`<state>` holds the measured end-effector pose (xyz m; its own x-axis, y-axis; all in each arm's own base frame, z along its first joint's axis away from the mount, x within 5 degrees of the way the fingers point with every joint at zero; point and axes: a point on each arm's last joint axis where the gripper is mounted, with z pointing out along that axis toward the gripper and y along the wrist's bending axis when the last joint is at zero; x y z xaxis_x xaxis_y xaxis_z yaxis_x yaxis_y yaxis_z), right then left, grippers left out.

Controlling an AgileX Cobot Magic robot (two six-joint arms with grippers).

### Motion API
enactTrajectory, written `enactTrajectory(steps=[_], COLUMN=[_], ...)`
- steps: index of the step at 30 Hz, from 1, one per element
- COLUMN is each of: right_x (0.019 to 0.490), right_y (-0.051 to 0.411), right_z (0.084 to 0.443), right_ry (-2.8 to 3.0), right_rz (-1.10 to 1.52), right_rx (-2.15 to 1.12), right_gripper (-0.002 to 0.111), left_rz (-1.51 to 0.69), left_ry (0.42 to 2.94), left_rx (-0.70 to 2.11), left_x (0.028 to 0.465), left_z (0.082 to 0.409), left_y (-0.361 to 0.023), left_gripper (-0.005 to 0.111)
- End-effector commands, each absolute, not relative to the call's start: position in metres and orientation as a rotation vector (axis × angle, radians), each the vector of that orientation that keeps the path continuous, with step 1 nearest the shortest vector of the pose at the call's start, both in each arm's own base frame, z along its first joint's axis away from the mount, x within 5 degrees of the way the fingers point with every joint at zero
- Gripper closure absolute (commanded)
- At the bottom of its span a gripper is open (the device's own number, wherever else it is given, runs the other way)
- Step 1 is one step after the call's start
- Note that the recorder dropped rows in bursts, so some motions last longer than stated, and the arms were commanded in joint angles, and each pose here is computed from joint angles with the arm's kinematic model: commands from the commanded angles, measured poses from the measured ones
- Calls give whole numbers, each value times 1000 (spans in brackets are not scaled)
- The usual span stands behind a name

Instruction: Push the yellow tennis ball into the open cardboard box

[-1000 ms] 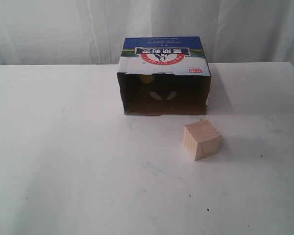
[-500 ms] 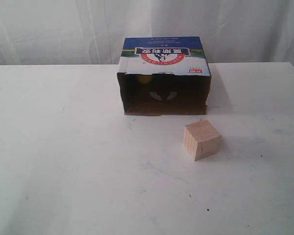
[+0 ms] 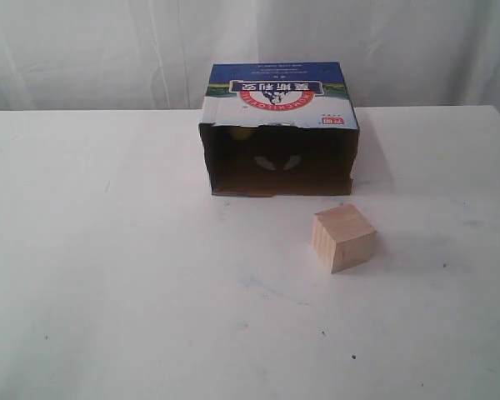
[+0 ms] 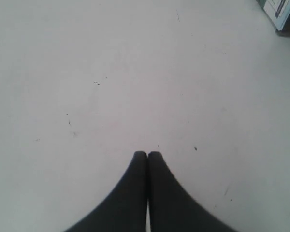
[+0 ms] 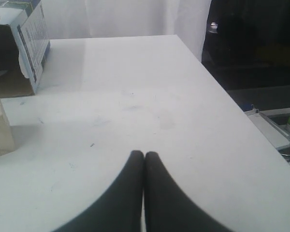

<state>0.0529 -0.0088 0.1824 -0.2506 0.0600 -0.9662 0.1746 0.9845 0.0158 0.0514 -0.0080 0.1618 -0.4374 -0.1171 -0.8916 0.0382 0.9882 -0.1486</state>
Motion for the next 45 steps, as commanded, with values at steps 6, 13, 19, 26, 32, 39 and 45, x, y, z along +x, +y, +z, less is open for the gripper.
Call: enactTrajectory(steps=[6, 13, 19, 26, 32, 39, 45], right_x=[53, 53, 53, 53, 53, 53, 53], right_y=[-9, -9, -9, -9, -9, -9, -9], right_z=[182, 182, 182, 182, 182, 182, 182], right_ry=[1820, 1820, 1820, 1820, 1820, 1820, 1820], right_rz=[-121, -121, -121, -121, -121, -121, -121], right_rx=[170, 170, 170, 170, 170, 170, 170], right_gripper=[108, 108, 108, 108, 108, 108, 108], left_rz=[-71, -65, -63, -63, -63, -63, -63], left_ry=[2070, 2069, 2065, 2065, 2065, 2065, 2065], left_rx=[-20, -42, -40, -40, -40, -40, -40], left_x=[46, 46, 47, 47, 47, 47, 47], left_z=[155, 155, 155, 155, 155, 155, 155], left_y=[-4, -4, -4, -4, -4, -4, -4], left_gripper=[107, 107, 107, 107, 107, 107, 107])
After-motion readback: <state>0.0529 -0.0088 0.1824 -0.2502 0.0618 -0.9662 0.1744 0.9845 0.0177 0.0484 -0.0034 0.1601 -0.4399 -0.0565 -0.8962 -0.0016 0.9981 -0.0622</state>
